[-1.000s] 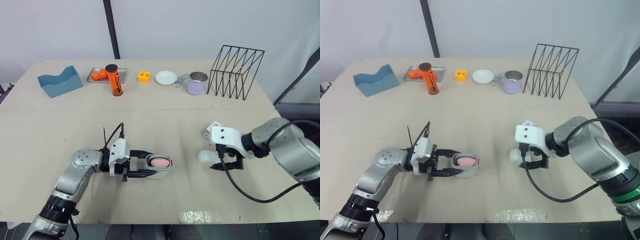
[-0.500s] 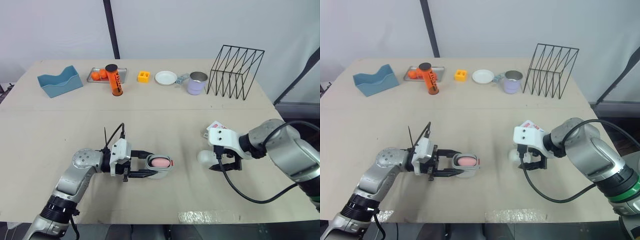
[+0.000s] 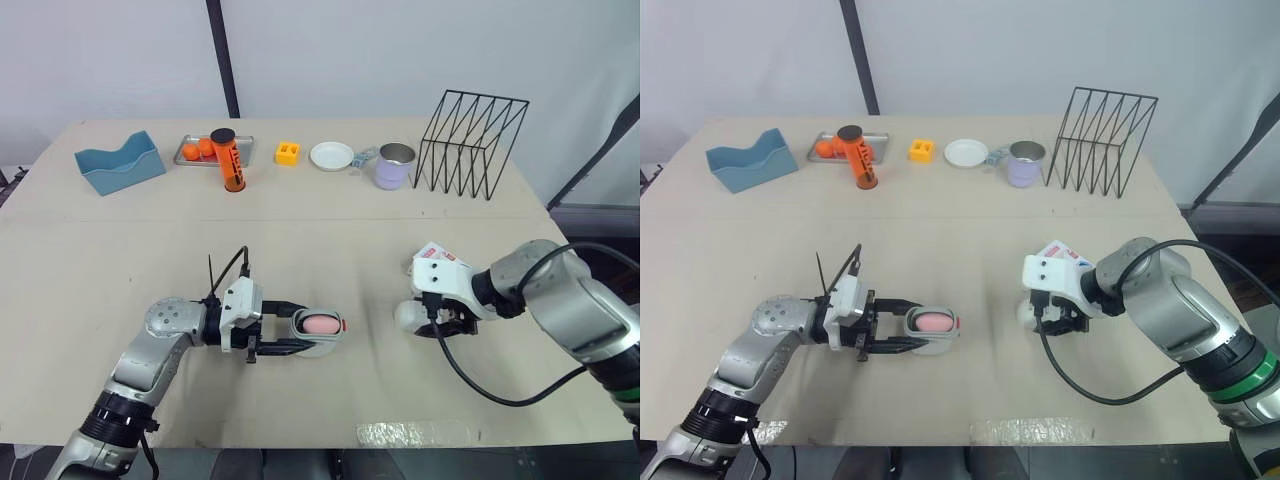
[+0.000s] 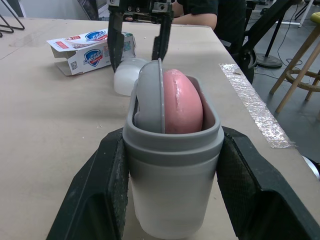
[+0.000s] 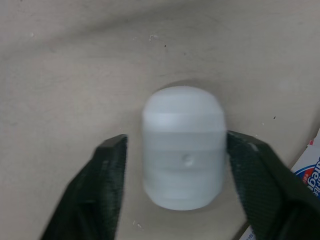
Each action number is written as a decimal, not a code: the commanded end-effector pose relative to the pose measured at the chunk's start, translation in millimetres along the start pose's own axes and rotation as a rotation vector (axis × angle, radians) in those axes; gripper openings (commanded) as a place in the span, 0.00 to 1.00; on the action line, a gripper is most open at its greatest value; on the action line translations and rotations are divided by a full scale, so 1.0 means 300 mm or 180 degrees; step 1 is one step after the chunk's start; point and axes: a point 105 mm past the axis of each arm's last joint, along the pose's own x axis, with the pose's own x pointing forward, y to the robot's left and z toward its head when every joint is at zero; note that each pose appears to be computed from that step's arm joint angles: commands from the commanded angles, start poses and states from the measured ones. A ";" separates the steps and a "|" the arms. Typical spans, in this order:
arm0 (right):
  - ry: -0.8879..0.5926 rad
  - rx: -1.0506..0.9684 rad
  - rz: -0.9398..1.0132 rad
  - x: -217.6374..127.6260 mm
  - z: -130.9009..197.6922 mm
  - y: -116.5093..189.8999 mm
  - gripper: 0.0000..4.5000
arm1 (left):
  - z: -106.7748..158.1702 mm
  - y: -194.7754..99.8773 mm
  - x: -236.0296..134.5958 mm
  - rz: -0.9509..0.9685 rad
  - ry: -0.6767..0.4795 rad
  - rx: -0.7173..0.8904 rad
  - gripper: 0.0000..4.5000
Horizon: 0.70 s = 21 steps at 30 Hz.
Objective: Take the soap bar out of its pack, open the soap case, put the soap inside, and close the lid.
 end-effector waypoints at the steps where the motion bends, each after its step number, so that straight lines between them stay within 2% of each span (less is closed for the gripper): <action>1: -0.0005 -0.0045 -0.0062 -0.013 0.013 -0.010 0.41 | 0.035 -0.004 0.004 -0.0011 -0.0086 0.0119 0.43; 12: -0.0102 -0.0095 -0.0063 -0.022 0.029 -0.011 0.41 | 0.037 0.001 0.009 -0.0019 -0.0086 0.0116 0.43; 21: -0.0611 -0.0560 -0.0102 -0.164 0.166 -0.060 0.41 | 0.037 0.015 0.007 -0.0004 -0.0085 0.0145 0.43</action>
